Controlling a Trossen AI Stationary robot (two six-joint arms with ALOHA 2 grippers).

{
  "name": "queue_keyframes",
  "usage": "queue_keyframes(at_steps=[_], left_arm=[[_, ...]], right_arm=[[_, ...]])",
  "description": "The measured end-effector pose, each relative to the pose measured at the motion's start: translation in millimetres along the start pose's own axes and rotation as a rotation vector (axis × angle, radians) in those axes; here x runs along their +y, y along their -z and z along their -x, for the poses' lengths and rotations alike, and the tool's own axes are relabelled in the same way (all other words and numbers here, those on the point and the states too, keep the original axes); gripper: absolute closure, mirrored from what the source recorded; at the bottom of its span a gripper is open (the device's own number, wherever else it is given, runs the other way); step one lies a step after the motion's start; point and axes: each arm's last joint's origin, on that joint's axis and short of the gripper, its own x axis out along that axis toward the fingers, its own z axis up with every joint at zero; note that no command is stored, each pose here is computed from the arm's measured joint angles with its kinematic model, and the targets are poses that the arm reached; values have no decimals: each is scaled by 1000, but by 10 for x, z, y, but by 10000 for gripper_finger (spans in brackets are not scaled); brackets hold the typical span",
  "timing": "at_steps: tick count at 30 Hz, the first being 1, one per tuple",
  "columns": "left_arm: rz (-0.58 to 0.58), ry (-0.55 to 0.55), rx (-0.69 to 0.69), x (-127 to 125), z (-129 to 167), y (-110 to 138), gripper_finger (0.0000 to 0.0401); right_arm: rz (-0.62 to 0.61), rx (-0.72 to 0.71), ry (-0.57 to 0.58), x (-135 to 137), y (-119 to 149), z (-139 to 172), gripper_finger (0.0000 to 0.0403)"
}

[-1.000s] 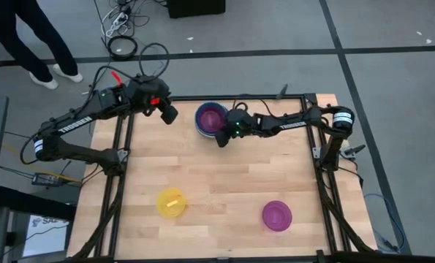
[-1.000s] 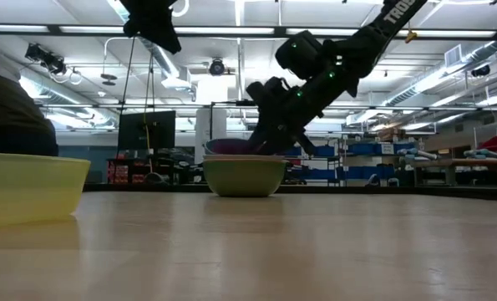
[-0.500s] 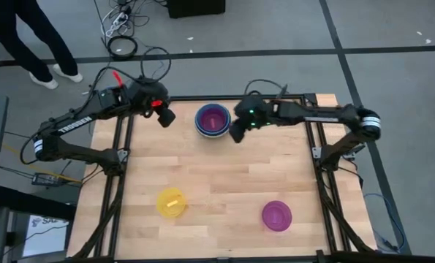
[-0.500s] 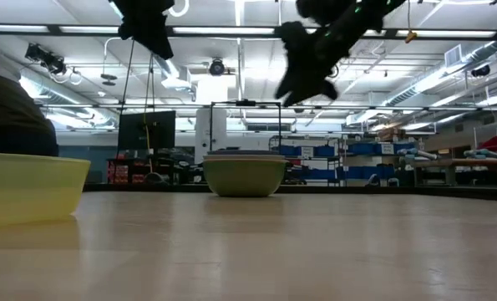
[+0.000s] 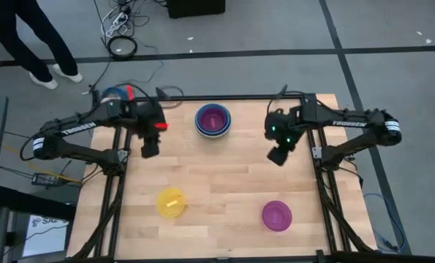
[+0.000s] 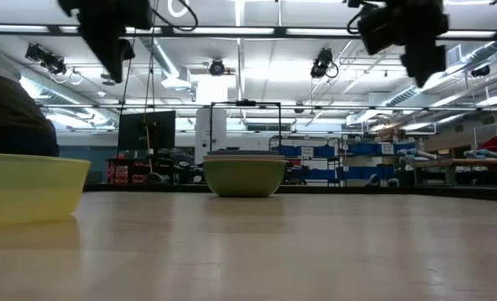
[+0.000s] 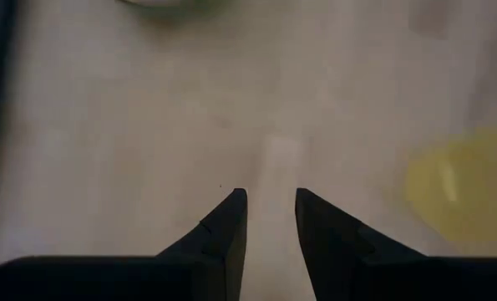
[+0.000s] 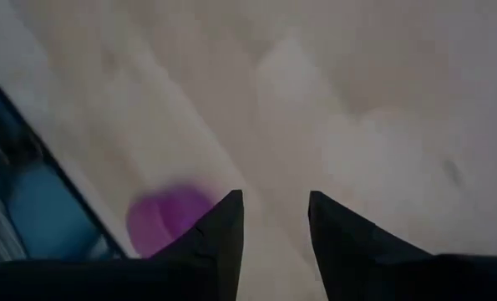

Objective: Nest bowls inside each other
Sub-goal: Stack the violet bowl on top of the red bowl

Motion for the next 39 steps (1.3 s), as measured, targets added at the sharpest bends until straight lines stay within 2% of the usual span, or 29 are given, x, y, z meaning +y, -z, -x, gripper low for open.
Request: queue_keyframes(at_steps=[4,8,13,20,27,32,39], left_arm=[[-29,45,96,-100,-274,127,288],[-13,58,157,-173,-540,248,288],[-1,63,141,-223,-755,300,288],[9,71,62,-269,-682,217,288],[-8,84,-39,-322,-602,129,288],[-33,97,-65,-386,-589,116,288],[-52,100,-72,-418,-587,112,288]], right_arm=[[78,135,31,141,190,-158,270],[116,199,42,276,372,-373,258],[115,200,-39,417,522,-667,254],[106,177,-157,533,688,-988,259],[87,175,-66,513,904,-1139,259],[68,127,-7,480,951,-1188,259],[29,84,-49,510,959,-1244,259]])
